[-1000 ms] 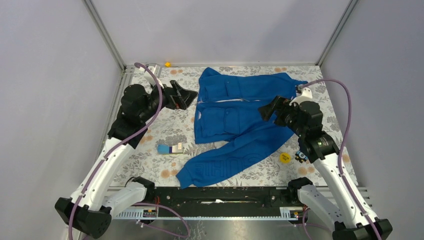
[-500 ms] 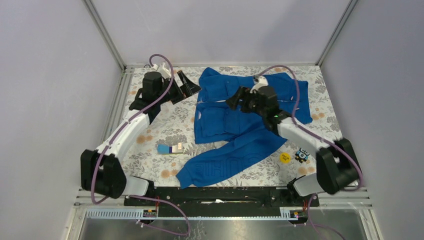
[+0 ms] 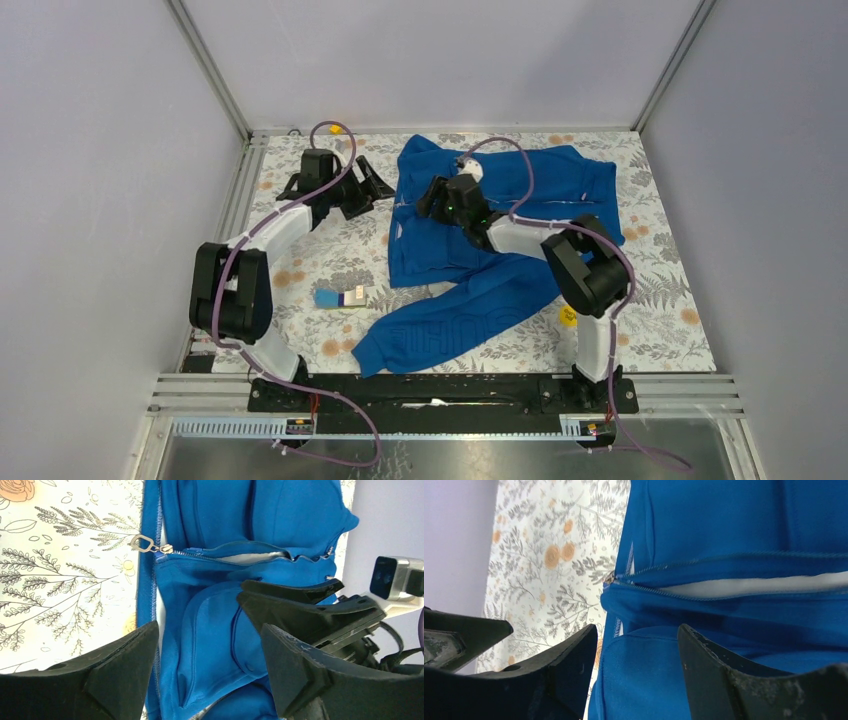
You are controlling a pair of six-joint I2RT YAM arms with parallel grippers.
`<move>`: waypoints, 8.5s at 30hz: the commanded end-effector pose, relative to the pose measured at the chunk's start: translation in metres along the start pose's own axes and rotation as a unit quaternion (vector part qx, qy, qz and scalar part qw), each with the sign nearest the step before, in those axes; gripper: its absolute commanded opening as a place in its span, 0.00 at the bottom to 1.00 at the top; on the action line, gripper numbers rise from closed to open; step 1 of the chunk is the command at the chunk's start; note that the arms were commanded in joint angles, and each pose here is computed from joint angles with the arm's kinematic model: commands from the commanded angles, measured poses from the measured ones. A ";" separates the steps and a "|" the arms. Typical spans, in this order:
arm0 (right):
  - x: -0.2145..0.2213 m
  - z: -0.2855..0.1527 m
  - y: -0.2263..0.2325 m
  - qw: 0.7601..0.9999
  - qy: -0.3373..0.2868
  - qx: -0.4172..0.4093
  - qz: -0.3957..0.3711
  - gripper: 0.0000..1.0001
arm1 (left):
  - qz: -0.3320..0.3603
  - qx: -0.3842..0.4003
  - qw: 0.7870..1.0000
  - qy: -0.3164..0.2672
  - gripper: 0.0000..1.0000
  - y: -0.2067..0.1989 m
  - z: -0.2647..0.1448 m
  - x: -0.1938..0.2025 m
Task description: Zip up the jacket
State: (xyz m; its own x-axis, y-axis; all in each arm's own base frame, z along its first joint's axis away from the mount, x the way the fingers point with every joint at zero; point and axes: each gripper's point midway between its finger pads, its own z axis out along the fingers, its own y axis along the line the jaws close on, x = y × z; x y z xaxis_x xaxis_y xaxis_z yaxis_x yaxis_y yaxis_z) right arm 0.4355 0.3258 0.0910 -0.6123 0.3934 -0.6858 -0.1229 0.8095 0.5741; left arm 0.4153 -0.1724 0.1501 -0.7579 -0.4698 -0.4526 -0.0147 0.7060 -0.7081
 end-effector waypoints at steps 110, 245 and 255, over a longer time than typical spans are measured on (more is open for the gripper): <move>0.006 -0.074 0.052 0.991 0.005 0.003 -0.135 0.69 | -0.094 -0.031 0.980 0.174 0.00 0.069 0.057 0.088; -0.057 -0.030 0.078 0.941 -0.203 -0.270 0.028 0.14 | -0.048 0.144 0.988 0.030 0.00 -0.023 0.055 -0.026; 0.001 -0.027 0.023 0.985 -0.065 -0.144 -0.074 0.53 | 0.084 0.152 0.985 0.000 0.00 -0.042 0.035 -0.048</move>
State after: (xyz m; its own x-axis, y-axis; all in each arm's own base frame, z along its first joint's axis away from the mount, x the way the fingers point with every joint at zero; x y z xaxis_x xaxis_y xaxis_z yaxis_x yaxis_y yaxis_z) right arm 0.4149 0.3326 0.1096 -0.4527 0.4835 -0.7492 -0.4006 0.6404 0.6553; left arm 0.4715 -0.2050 0.1586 -0.7827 -0.4220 -0.4576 0.1839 0.5456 -0.8176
